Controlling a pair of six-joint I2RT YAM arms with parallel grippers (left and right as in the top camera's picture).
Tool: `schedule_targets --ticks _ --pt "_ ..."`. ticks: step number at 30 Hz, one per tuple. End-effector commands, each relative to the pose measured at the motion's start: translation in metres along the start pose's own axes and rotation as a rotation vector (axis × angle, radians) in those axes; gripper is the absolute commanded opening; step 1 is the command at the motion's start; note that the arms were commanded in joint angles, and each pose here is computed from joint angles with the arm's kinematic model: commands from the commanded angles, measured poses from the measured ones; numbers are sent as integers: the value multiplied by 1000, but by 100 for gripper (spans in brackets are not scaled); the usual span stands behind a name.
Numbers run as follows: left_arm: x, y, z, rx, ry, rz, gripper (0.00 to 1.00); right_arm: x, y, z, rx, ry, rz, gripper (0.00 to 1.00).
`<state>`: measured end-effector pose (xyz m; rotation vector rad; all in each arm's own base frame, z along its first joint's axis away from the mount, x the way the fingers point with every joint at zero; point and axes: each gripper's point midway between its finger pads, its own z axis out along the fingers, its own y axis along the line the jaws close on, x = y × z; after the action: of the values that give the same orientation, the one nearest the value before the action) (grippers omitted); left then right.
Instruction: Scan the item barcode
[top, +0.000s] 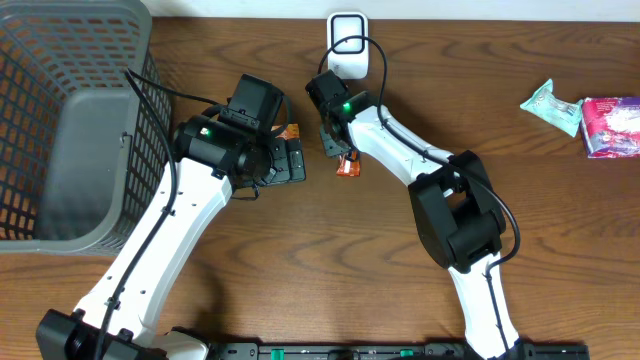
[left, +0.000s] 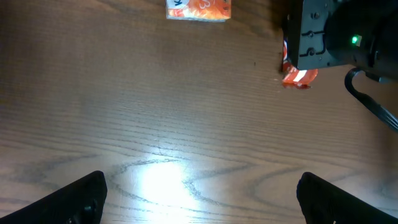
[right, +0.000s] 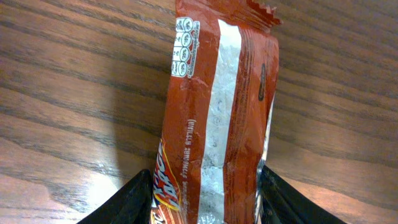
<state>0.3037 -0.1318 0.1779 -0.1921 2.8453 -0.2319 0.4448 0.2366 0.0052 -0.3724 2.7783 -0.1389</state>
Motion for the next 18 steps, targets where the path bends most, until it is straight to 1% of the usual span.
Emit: schedule_targets --ticks 1,4,9,18 --pt "-1 2 0 -8 0 3 98 10 -5 4 21 45 -23 49" --pt "-1 2 0 -8 0 3 98 2 -8 -19 13 17 -15 50" --pt "-1 2 0 -8 0 3 98 -7 -8 -41 0 -25 5 50" --pt "-1 2 0 -8 0 3 98 -16 13 -47 -33 -78 -9 50"
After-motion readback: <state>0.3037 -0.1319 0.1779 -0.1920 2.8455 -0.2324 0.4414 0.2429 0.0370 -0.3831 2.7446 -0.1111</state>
